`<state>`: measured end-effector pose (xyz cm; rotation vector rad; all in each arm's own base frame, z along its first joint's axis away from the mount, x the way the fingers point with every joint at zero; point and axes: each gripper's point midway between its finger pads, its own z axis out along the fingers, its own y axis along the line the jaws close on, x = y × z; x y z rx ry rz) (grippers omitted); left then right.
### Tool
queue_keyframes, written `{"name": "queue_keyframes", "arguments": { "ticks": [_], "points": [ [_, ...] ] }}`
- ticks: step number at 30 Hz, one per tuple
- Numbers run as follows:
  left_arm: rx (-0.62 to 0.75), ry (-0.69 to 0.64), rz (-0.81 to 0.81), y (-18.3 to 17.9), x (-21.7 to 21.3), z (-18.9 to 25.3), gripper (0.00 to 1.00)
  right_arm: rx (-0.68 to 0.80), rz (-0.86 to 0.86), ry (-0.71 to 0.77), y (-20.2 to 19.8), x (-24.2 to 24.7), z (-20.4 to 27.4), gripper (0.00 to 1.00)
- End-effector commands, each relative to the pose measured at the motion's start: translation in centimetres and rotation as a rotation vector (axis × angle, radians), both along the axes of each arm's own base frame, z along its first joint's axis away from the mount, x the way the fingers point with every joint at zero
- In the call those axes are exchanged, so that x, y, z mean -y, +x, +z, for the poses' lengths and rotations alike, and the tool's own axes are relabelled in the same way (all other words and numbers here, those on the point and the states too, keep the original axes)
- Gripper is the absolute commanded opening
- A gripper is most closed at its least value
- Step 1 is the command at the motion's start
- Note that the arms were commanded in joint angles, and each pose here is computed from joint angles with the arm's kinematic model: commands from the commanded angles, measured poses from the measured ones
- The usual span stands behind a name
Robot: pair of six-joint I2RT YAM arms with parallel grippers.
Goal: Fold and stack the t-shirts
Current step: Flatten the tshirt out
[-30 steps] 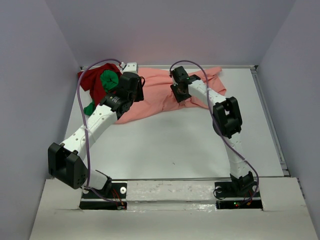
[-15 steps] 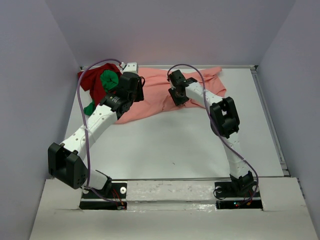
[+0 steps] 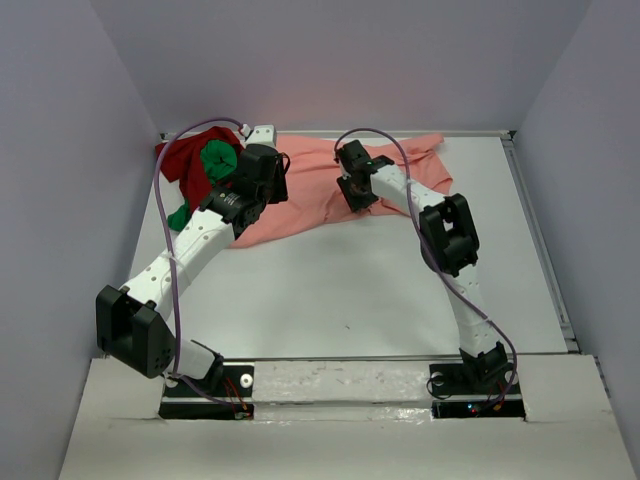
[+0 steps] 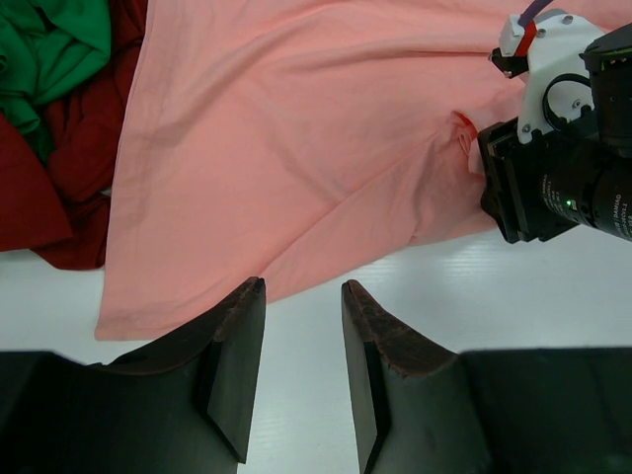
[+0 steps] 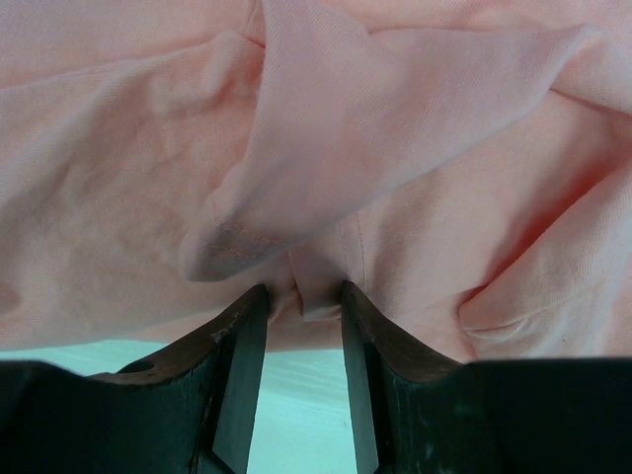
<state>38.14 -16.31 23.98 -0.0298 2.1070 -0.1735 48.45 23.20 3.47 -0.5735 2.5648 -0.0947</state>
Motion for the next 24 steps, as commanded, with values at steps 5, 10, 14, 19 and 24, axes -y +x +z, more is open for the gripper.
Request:
{"name": "queue_keyframes", "arguments": {
  "ticks": [5, 10, 14, 19, 24],
  "points": [
    [0.051, -0.022, -0.013, -0.2, 0.2, 1.5, 0.47, 0.069, -0.011, 0.003, 0.1, 0.2, 3.5, 0.41],
    [0.044, -0.021, -0.017, -0.3, 0.3, 1.2, 0.47, 0.096, -0.017, 0.004, 0.3, 0.4, 4.8, 0.41],
    [0.045, -0.027, -0.016, -0.2, 0.3, 1.3, 0.47, 0.106, -0.014, 0.01, 0.4, 0.3, 5.3, 0.41],
    [0.046, -0.024, -0.016, -0.2, 0.3, 1.3, 0.47, 0.103, -0.012, 0.005, 0.5, 0.3, 5.0, 0.41],
    [0.048, -0.023, -0.015, -0.2, 0.3, 1.4, 0.47, 0.08, -0.012, -0.002, 0.2, 0.4, 3.9, 0.41]
  ]
}}
